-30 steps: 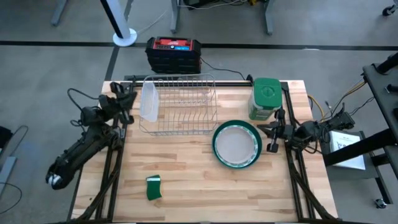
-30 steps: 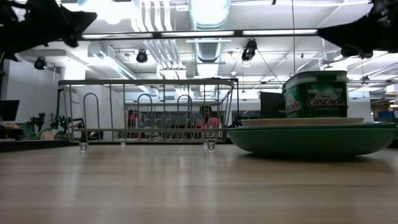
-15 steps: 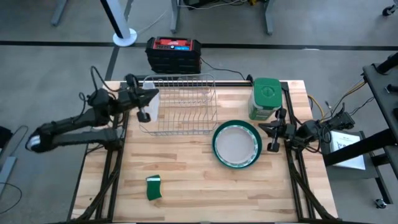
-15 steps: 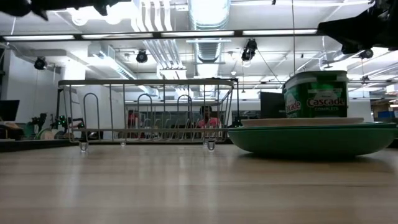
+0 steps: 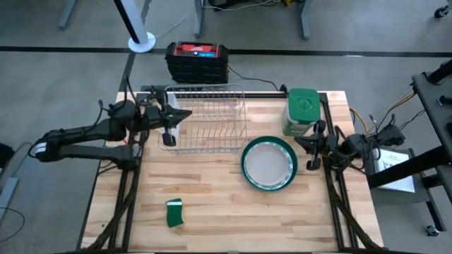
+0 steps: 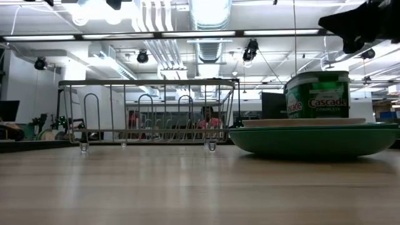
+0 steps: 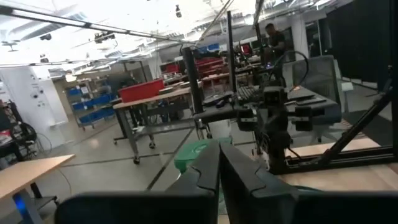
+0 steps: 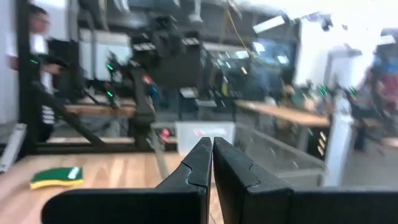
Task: Sort dishes
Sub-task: Put the white plate on the dish rack
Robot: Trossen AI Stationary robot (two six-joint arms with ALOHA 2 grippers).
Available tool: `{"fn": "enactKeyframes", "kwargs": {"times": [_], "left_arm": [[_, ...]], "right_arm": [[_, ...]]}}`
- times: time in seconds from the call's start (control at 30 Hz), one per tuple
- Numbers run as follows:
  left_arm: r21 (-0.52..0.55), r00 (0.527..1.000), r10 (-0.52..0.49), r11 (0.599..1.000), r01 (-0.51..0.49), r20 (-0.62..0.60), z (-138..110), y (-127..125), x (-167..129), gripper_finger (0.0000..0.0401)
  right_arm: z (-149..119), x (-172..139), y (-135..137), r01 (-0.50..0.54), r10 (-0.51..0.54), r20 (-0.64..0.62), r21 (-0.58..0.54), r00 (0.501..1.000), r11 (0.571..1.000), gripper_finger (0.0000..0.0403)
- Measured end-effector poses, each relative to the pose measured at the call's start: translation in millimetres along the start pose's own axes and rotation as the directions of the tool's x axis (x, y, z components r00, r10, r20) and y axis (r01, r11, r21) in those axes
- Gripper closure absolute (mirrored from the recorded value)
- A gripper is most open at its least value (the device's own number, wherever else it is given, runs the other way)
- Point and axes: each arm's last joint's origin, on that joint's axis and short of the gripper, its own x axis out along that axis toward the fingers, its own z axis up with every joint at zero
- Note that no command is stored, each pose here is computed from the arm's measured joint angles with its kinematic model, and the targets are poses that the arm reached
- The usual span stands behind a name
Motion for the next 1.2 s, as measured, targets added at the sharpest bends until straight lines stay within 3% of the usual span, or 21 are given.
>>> {"fn": "enactKeyframes", "kwargs": {"times": [0.37, 0.5, 0.63, 0.77, 0.93, 1.07, 1.2], "left_arm": [[-0.064, 0.999, -0.01, 0.998, 0.008, -0.038, -2.7, -0.6, 8.2, 0.0401], [-0.108, 0.99, -0.025, 0.994, 0.01, -0.137, -6.3, -0.8, 12.0, 0.0401], [-0.124, 0.959, 0.04, 0.989, -0.078, -0.28, -6.2, 2.2, 12.1, 0.0401], [-0.128, 0.91, 0.013, 0.989, -0.072, -0.414, -11.2, 1.1, 10.9, 0.0401], [-0.118, 0.868, -0.009, 0.991, -0.057, -0.496, -18.2, -0.7, 7.6, 0.0401], [-0.095, 0.826, -0.03, 0.995, -0.029, -0.563, -25.3, -3.0, 3.6, 0.0401], [-0.098, 0.804, -0.045, 0.995, -0.017, -0.593, -28.4, -4.0, 1.4, 0.0401]], "right_arm": [[44.1, 25.0, 5.3, 0.085, -0.111, -0.328, -0.094, 0.938, 0.992, 0.0394], [45.8, 40.7, 15.8, 0.085, -0.132, -0.403, -0.133, 0.906, 0.987, 0.0394], [45.4, 56.1, 26.7, 0.1, -0.146, -0.473, -0.121, 0.869, 0.988, 0.0394], [46.0, 69.2, 35.5, 0.173, -0.169, -0.561, -0.046, 0.81, 0.984, 0.0394], [44.3, 83.8, 42.4, 0.286, -0.184, -0.714, 0.023, 0.676, 0.958, 0.0394], [38.8, 95.3, 49.5, 0.264, -0.132, -0.806, 0.031, 0.577, 0.964, 0.0394], [33.7, 103.7, 55.9, 0.2, -0.109, -0.842, -0.002, 0.528, 0.98, 0.0394]]}}
